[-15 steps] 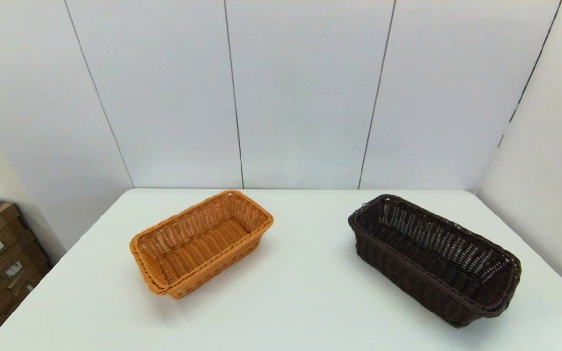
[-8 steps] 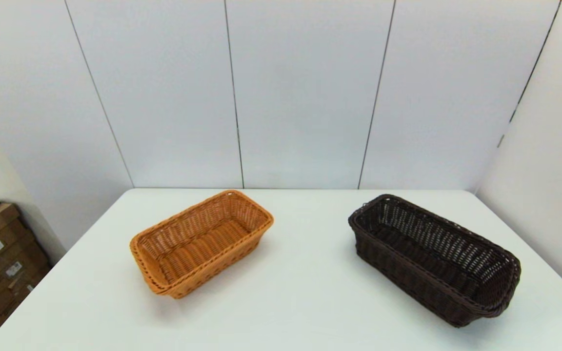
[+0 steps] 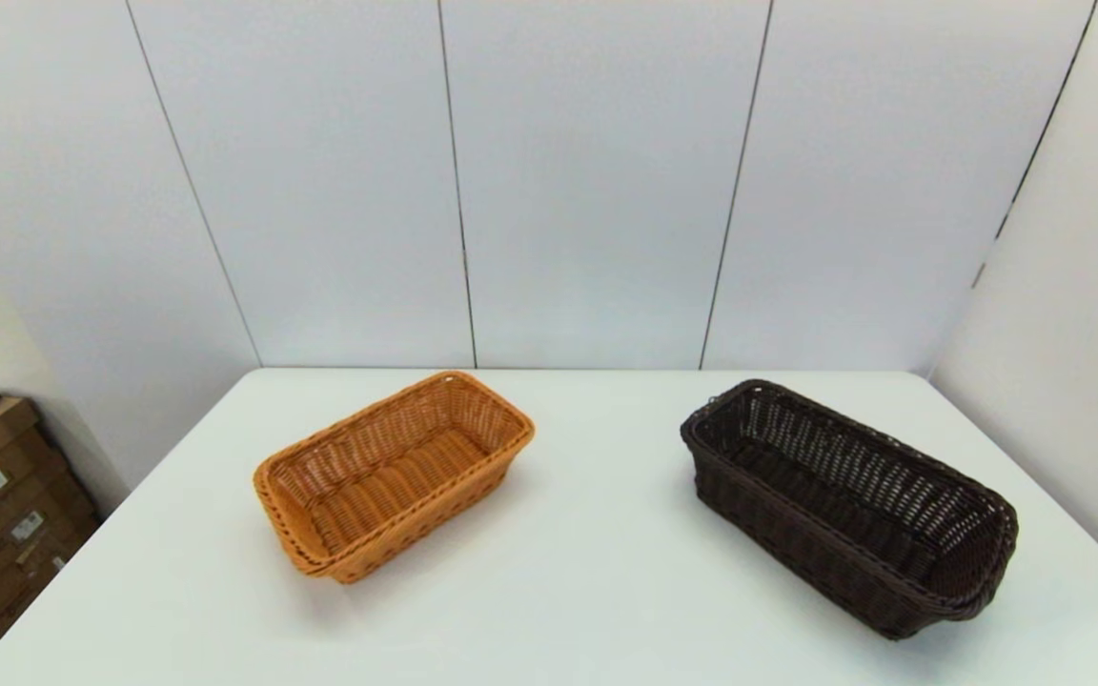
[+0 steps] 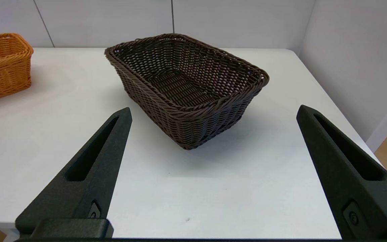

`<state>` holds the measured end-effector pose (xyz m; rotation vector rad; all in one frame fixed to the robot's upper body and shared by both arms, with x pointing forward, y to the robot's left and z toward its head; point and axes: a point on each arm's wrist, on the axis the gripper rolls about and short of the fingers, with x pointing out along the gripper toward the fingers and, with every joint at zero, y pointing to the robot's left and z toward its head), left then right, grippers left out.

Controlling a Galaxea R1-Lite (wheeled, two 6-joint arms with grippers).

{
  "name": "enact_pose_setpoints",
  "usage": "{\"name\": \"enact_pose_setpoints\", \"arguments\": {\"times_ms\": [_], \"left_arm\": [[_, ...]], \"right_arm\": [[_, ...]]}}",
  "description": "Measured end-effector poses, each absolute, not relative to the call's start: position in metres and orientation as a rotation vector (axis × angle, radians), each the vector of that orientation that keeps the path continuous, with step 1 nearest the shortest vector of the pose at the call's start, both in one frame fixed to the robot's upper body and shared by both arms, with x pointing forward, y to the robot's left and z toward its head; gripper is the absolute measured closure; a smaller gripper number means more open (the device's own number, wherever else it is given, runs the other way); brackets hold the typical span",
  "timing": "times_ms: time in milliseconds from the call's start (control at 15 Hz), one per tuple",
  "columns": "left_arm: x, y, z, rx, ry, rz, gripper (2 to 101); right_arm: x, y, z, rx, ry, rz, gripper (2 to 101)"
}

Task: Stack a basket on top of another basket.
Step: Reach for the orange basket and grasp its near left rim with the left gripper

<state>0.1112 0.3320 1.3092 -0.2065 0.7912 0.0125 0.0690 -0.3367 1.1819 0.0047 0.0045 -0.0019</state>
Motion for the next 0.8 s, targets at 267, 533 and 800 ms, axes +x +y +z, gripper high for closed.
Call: {"name": "enact_pose_setpoints", "arguments": {"times_ms": [267,533,800], "left_arm": [[0.196,0.332,1.321,-0.337,1.046,0.116,5.4],[0.275,0.331,1.303,-0.435,1.242,0.229,5.4],[0.341,0.327,1.279,-0.534,1.341,0.34,5.4]], "right_arm": [[0.069,-0.337,1.182,0.005,0.005,-0.002,5.0],[0.069,-0.337,1.182,0.004,0.005,-0.002,5.0],[0.069,-0.337,1.182,0.005,0.004,-0.002,5.0]]}}
